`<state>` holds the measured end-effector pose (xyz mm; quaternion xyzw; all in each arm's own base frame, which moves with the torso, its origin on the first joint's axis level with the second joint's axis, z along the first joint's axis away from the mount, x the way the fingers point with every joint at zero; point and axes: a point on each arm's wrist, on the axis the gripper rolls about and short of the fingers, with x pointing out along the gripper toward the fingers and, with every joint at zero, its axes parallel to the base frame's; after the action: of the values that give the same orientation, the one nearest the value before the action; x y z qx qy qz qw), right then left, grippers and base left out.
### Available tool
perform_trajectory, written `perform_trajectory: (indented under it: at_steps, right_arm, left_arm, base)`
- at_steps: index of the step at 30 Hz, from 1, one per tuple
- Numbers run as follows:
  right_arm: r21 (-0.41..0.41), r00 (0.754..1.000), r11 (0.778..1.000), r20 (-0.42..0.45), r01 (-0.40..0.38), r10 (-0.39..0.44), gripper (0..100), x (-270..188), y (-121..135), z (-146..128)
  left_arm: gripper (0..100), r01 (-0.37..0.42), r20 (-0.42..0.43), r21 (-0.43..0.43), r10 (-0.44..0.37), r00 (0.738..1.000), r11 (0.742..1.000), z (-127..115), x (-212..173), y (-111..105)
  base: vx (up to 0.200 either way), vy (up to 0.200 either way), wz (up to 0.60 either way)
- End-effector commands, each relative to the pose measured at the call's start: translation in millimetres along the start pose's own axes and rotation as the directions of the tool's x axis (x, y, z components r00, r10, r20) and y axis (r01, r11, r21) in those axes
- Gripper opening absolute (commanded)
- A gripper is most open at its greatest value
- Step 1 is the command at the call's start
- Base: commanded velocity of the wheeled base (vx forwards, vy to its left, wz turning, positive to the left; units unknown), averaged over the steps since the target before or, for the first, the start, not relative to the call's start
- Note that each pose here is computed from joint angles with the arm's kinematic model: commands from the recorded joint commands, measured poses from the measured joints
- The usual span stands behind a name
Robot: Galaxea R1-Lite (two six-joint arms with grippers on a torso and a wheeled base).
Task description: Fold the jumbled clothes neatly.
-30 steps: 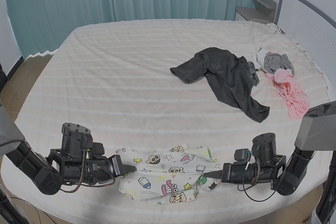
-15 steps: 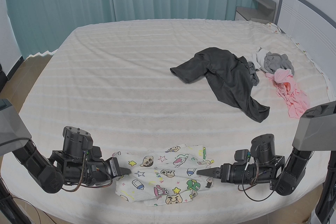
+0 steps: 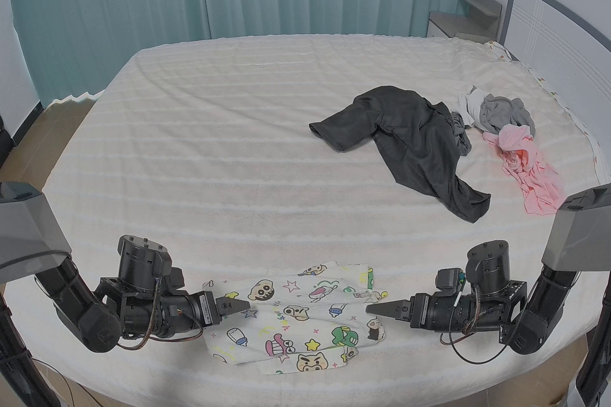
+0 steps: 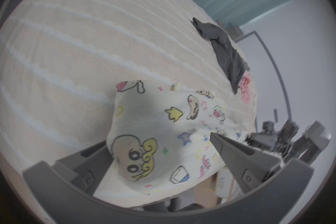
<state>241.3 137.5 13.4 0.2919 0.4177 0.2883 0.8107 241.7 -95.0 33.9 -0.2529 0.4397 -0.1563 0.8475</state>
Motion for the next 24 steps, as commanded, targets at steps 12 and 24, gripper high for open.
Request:
perform_trajectory:
  at_steps: [12,24]
  right_arm:
    - [-0.106,0.981,0.992,0.171,-0.073,0.091,100,-18,37,36]
    - [-0.017,0.998,0.998,0.006,0.059,-0.059,100,55,15,56]
  left_arm:
    - [100,-0.064,0.103,0.139,0.049,0.993,0.988,5,-38,16]
    - [100,0.154,0.105,0.064,-0.16,0.981,0.986,5,-67,-7]
  base:
    - [0.0,0.0,0.0]
    - [0.0,0.0,0.0]
